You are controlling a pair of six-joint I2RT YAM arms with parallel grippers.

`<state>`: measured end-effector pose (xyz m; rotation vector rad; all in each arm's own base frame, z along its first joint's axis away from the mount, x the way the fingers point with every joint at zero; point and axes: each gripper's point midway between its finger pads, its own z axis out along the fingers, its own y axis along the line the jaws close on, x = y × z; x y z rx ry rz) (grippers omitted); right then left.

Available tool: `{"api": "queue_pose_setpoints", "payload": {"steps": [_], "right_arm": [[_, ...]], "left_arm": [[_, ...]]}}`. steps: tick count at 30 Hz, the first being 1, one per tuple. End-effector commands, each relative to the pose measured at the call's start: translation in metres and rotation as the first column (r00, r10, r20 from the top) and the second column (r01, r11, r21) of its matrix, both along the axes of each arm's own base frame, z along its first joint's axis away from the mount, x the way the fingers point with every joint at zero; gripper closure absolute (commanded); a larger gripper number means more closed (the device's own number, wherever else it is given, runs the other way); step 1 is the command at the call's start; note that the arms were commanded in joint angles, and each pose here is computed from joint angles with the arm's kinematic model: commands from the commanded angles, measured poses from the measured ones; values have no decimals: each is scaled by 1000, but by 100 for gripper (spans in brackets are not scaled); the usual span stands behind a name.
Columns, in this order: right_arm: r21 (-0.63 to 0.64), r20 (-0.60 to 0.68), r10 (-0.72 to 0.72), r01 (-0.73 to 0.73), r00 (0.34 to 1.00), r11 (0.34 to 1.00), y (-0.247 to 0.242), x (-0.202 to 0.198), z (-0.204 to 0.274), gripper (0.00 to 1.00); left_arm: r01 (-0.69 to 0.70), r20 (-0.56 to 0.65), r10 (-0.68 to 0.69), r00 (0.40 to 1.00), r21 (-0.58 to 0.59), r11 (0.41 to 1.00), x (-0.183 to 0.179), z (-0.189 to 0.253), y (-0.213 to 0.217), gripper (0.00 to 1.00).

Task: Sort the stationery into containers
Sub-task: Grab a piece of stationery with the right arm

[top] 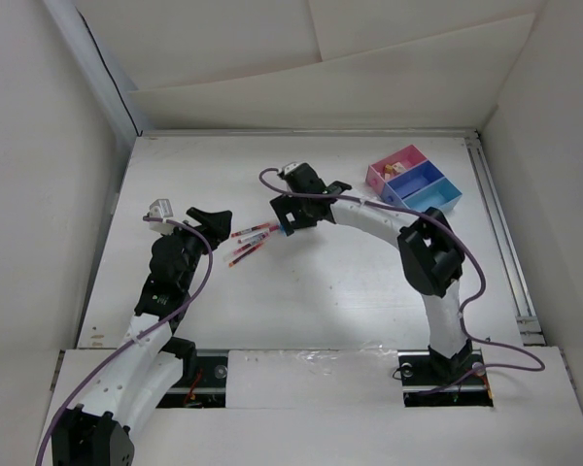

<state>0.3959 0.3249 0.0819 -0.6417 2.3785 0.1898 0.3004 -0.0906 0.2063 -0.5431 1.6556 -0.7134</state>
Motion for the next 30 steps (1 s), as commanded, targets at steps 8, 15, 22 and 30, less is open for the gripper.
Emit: {"api": "queue_pose_setpoints", "payload": {"steps": [8,15,22,30], "right_arm": [[-114,-64,113,-119,992,986,0,9,-24,0],[-130,-48,110,-115,993,985,7,23,-35,0],[-175,-45,133,-139,990,975,3,33,-40,0],[-189,-39,111,-116,993,975,-6,36,-28,0]], "left_arm": [[13,76,-12,997,-6,1000,1,24,-2,31],[13,85,-12,996,-9,1000,2,27,-2,31],[13,85,-12,996,-9,1000,2,27,-2,31],[3,76,-3,997,-6,1000,2,24,-1,31]]}}
